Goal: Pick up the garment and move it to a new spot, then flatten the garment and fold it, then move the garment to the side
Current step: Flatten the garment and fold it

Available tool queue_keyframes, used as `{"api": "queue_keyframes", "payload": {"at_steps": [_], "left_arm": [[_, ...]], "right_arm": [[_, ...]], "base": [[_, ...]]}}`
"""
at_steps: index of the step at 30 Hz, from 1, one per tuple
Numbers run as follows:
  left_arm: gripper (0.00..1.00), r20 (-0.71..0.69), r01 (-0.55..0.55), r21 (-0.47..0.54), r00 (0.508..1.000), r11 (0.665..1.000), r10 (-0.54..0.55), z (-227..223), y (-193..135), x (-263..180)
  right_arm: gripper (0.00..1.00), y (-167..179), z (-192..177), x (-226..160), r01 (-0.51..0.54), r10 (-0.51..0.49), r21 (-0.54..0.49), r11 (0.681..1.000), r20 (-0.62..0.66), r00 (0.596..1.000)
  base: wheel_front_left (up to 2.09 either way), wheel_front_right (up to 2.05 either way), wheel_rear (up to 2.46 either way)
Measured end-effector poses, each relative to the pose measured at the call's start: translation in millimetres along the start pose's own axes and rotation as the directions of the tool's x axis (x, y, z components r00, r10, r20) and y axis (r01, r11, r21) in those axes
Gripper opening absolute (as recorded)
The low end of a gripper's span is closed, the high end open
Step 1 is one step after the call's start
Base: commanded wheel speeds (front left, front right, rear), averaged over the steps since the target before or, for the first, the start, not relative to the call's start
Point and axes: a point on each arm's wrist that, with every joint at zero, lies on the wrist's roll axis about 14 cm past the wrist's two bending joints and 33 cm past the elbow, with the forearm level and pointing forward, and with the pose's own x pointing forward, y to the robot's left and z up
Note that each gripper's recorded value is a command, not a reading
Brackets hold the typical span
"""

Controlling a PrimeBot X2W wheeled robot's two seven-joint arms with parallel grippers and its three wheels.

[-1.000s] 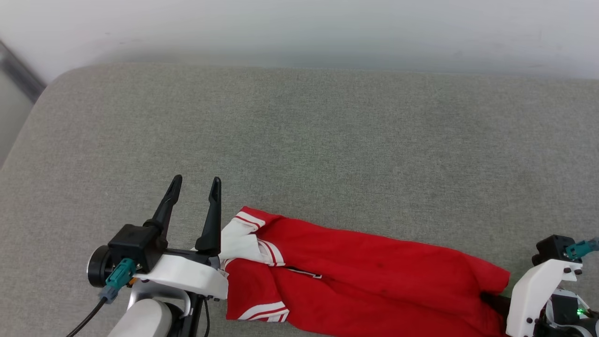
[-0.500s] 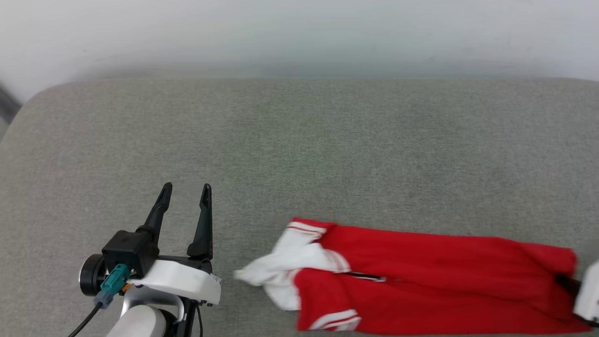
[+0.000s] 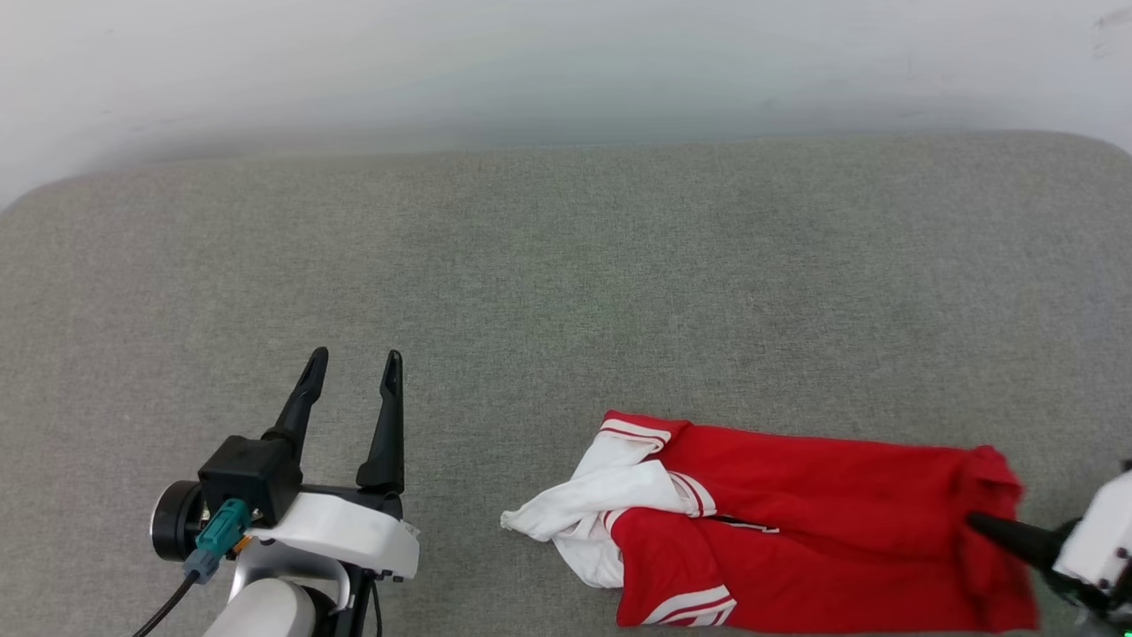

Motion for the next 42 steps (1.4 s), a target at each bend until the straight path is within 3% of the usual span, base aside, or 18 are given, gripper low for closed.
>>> {"api": "queue_keyframes", "payload": {"at_steps": [5, 7, 11, 17, 23, 25, 26, 27, 28, 29, 33, 36, 40, 42], "left_arm": [[1.0, 0.0, 0.007, 0.0, 1.0, 1.0, -0.007, 2.6, -2.3, -2.4], [1.0, 0.0, 0.006, 0.001, 1.0, 1.0, -0.006, 3.2, -2.5, -4.0], [1.0, -0.005, 0.0, -0.004, 1.0, 1.0, 0.0, 3.4, -2.0, -8.5], [1.0, -0.018, -0.018, -0.017, 1.0, 1.0, 0.017, 1.0, 1.3, -16.3], [1.0, -0.021, -0.031, -0.021, 0.999, 0.999, 0.03, 0.7, 5.8, -19.9], [1.0, -0.027, -0.036, -0.024, 0.999, 0.999, 0.036, -1.2, 7.0, -21.4], [1.0, -0.029, -0.041, -0.025, 0.999, 0.999, 0.04, -2.2, 7.9, -21.8], [1.0, -0.031, -0.044, -0.025, 0.999, 0.999, 0.044, -3.2, 8.9, -22.0], [1.0, -0.034, -0.048, -0.027, 0.998, 0.998, 0.047, -4.2, 9.5, -22.0], [1.0, -0.035, -0.052, -0.029, 0.998, 0.998, 0.051, -5.3, 10.2, -22.0], [1.0, -0.049, -0.06, -0.028, 0.997, 0.998, 0.059, -10.8, 12.4, -22.3], [1.0, -0.049, -0.058, -0.03, 0.997, 0.998, 0.056, -11.7, 11.1, -20.7], [1.0, -0.046, -0.053, -0.029, 0.998, 0.998, 0.051, -11.1, 9.0, -20.1], [1.0, -0.043, -0.049, -0.026, 0.998, 0.998, 0.048, -10.0, 7.9, -20.1]], "right_arm": [[0.0, 64.6, -31.7, 0.4, -0.274, 0.279, 0.058, 0.96, -0.11, 0.954], [0.0, 82.9, -40.6, -1.5, -0.37, 0.381, 0.101, 0.924, -0.14, 0.914], [0.0, 132.9, -63.7, 2.7, -0.545, 0.574, 0.184, 0.818, -0.196, 0.795], [0.0, 190.7, -86.7, 10.8, -0.649, 0.674, 0.185, 0.738, -0.242, 0.698], [0.0, 231.9, -111.4, 20.7, -0.691, 0.704, 0.17, 0.702, -0.305, 0.641], [0.0, 234.8, -122.6, 28.2, -0.677, 0.681, 0.147, 0.721, -0.333, 0.652], [0.15, 234.0, -125.1, 33.4, -0.666, 0.664, 0.126, 0.735, -0.333, 0.67], [0.42, 234.2, -125.6, 38.0, -0.658, 0.65, 0.103, 0.746, -0.328, 0.686], [0.85, 234.7, -124.9, 42.1, -0.651, 0.639, 0.086, 0.754, -0.32, 0.699], [1.0, 235.8, -125.0, 44.6, -0.649, 0.634, 0.072, 0.758, -0.318, 0.705], [1.0, 245.8, -130.5, 44.7, -0.666, 0.643, 0.053, 0.744, -0.331, 0.691], [1.0, 253.8, -128.5, 37.7, -0.692, 0.648, -0.018, 0.721, -0.334, 0.684], [1.0, 251.5, -100.9, 33.0, -0.668, 0.624, -0.236, 0.706, -0.241, 0.744], [1.0, 246.0, -79.4, 31.6, -0.607, 0.608, -0.376, 0.7, -0.132, 0.783]], "base": [[0.0, 0.0, 0.0], [0.0, 0.0, 0.0], [0.0, 0.0, 0.0], [0.0, 0.0, 0.0], [0.0, 0.0, 0.0], [0.0, 0.0, 0.0], [0.0, 0.0, 0.0], [0.0, 0.0, 0.0], [0.0, 0.0, 0.0], [0.0, 0.0, 0.0], [0.0, 0.0, 0.0], [0.0, 0.0, 0.0], [0.0, 0.0, 0.0], [0.0, 0.0, 0.0]]}}
